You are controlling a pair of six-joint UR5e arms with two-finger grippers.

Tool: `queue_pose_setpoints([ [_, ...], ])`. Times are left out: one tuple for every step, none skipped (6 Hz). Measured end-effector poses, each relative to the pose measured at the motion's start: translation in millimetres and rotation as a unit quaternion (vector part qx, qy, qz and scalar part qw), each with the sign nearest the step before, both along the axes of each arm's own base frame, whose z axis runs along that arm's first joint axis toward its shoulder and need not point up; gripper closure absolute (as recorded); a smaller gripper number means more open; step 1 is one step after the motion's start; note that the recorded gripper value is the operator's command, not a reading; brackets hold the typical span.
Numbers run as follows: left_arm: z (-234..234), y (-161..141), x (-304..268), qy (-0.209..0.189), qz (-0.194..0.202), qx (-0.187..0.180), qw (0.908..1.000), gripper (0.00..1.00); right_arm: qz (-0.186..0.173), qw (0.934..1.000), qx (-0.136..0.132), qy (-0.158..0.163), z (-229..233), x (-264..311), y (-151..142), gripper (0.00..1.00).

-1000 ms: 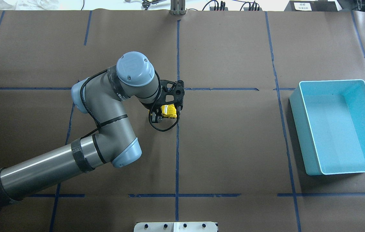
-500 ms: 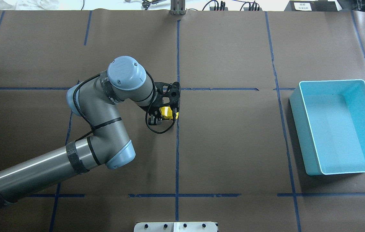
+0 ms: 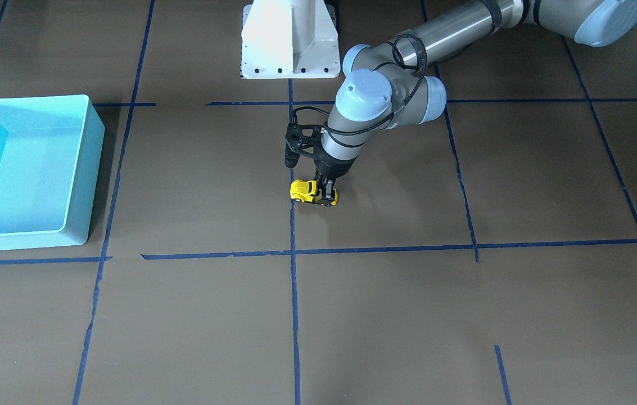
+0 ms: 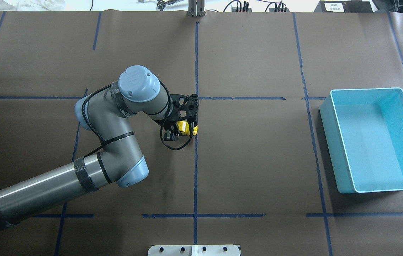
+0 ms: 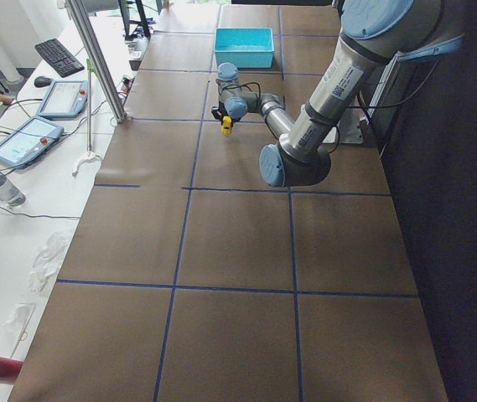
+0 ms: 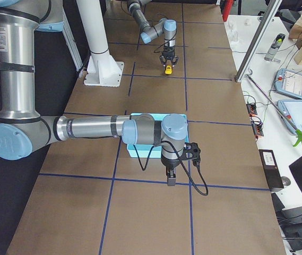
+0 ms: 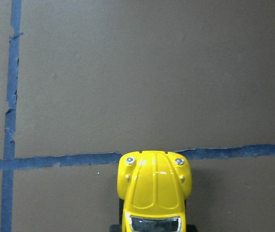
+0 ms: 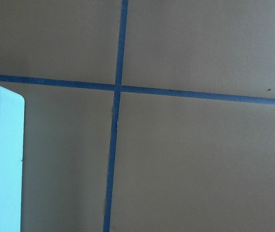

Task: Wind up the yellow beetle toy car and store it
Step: 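Hold the car pressed to the table with the left gripper, then drag the pressed car backward, away from the blue bin, with the left gripper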

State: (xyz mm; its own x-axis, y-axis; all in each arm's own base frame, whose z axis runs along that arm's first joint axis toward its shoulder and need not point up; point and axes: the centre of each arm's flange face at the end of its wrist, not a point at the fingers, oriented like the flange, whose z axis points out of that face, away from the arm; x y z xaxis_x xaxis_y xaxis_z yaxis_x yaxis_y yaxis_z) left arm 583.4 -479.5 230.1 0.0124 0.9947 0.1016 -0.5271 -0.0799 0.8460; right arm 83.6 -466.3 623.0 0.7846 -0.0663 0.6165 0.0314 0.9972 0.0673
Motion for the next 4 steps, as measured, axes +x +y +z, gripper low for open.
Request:
queue_pose_setpoints([
  [3, 1, 0, 0.001, 0.004, -0.003, 1.0, 0.99, 0.0, 1.0, 0.0, 0.0, 0, 0, 0, 0.0],
  [7, 2, 0, 0.0, 0.007, -0.006, 1.0, 0.98, 0.0, 1.0, 0.0, 0.0, 0, 0, 0, 0.0],
  [12, 3, 0, -0.001, 0.011, -0.008, 0.9999, 0.97, 0.0, 1.0, 0.0, 0.0, 0, 0, 0, 0.0],
  [19, 4, -3, 0.004, 0.016, -0.009, 0.9998, 0.97, 0.0, 1.0, 0.0, 0.0, 0, 0, 0, 0.0],
])
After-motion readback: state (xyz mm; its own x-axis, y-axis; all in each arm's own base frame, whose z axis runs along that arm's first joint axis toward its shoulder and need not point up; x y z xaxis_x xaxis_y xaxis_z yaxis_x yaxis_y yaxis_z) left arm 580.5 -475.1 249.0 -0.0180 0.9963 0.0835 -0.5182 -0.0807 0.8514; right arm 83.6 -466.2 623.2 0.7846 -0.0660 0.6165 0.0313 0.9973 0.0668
